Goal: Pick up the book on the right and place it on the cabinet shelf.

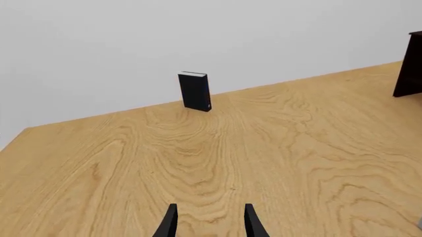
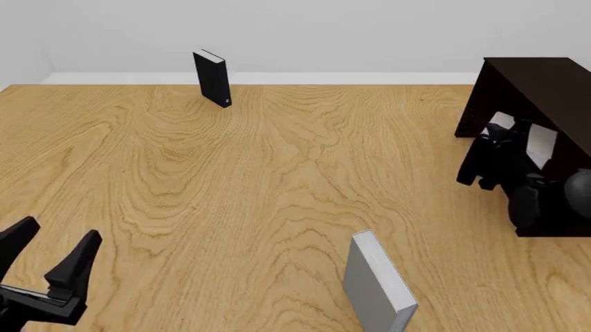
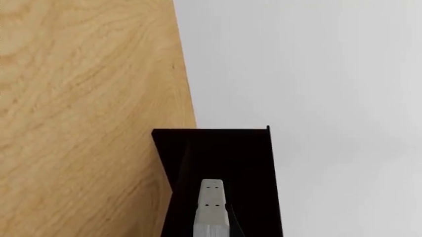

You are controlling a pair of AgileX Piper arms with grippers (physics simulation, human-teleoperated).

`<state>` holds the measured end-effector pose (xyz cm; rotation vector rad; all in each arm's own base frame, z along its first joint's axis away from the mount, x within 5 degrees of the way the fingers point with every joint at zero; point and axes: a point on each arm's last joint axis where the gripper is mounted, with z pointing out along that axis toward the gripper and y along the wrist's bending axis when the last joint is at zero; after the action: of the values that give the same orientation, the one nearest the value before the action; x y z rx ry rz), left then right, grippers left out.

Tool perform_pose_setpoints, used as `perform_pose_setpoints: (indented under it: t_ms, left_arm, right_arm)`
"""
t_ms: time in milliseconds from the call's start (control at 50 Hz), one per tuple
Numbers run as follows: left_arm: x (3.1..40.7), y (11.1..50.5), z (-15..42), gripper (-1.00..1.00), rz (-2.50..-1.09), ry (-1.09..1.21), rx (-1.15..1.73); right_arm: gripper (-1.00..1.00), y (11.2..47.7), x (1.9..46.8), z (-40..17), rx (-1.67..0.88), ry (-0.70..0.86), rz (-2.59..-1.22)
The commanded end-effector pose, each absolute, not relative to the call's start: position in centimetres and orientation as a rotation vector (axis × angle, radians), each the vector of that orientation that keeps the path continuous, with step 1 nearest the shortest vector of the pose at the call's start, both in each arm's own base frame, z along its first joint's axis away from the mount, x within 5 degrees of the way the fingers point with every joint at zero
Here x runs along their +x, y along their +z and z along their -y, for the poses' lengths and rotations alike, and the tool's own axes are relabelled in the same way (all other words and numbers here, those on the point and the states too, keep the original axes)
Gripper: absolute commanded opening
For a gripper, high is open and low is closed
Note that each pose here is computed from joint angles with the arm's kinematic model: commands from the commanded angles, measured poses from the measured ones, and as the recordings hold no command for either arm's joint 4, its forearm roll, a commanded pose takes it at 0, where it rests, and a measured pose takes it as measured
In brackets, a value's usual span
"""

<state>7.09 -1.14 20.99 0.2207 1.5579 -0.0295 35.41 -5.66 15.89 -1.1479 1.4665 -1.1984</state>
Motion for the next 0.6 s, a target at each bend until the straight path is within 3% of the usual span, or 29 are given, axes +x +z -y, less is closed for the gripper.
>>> perform_pose_setpoints:
  t_ms: [20,600]
  left_arm:
    - [7.5,21.0,1.2,1.0,-1.564,-0.022,0.224]
    - [7.5,21.0,1.1,1.0,-1.567,-0.006,0.222]
  right_arm:
    - [-1.0,16.1,36.2,5.7,-1.136,-1.206,-1.447]
    - [-1.0,16.2,37.6,7.1,-1.143,-1.219,-1.485]
